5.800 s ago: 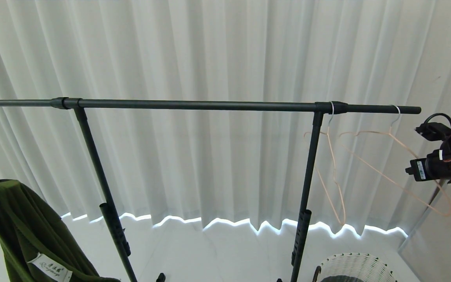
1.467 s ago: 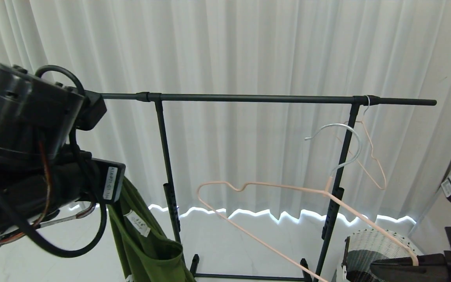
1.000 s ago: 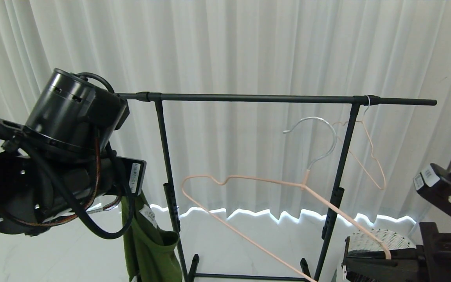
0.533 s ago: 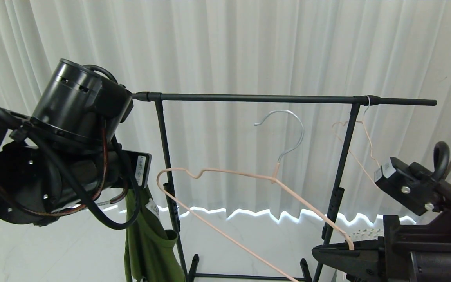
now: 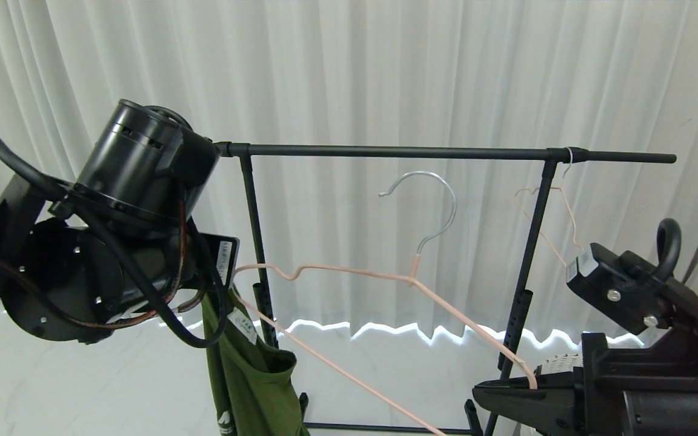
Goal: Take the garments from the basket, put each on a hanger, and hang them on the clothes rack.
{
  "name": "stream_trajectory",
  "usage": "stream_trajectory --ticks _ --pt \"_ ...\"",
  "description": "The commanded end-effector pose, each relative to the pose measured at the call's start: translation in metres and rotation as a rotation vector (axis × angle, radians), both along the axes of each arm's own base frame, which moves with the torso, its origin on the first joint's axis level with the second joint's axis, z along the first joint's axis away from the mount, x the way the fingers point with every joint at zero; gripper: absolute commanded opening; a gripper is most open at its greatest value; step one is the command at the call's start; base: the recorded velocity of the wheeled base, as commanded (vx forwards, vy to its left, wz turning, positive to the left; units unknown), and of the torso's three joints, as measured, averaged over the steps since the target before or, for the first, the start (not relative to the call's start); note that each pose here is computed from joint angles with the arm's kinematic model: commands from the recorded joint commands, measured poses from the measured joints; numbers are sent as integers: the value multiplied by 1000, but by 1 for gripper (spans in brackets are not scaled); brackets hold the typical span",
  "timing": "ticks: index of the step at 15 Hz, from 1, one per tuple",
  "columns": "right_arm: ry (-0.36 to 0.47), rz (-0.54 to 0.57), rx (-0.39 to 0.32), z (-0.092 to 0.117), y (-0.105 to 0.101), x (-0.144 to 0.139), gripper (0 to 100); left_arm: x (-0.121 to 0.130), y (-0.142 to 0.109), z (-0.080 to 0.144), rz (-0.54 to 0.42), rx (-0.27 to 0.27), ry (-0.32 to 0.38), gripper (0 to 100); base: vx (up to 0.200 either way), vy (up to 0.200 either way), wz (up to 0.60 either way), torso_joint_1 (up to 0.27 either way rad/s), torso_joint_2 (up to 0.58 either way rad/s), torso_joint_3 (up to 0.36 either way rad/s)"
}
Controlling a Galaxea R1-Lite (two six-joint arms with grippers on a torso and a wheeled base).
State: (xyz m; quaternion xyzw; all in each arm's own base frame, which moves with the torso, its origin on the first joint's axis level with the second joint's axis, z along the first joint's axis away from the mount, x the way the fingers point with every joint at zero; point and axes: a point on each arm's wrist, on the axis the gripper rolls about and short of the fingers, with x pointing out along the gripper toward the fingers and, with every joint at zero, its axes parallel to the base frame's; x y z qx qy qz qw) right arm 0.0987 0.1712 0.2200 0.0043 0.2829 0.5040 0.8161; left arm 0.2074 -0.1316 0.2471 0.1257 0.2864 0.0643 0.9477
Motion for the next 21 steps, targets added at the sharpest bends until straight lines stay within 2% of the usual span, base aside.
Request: stream_trajectory --ticks 1,3,6,10,15,17,19,21 --pt "0 7 2 1 0 -1 0 5 -2 -3 8 7 9 0 0 0 0 0 0 0" --pt "-3 24 7 2 0 -5 0 13 2 -3 45 11 1 0 0 0 0 0 0 0" --pt "3 48 -1 0 3 -9 0 14 1 -2 47 10 -4 0 0 0 0 0 0 0" --pt "6 16 -11 -5 8 0 0 13 1 -1 44 9 -6 0 0 0 0 0 0 0" --pt "-7 1 41 -8 26 12 0 10 -1 1 31 4 -10 0 0 0 0 0 0 0" --pt "-11 -12 38 -11 31 15 0 9 -3 1 22 1 -13 0 0 0 0 0 0 0" --pt "-25 -77 29 -16 38 23 0 6 -7 2 18 -26 -22 0 0 0 0 0 0 0" --pt "-22 -93 51 -18 44 26 0 1 -13 1 6 -47 -23 0 0 0 0 0 0 0"
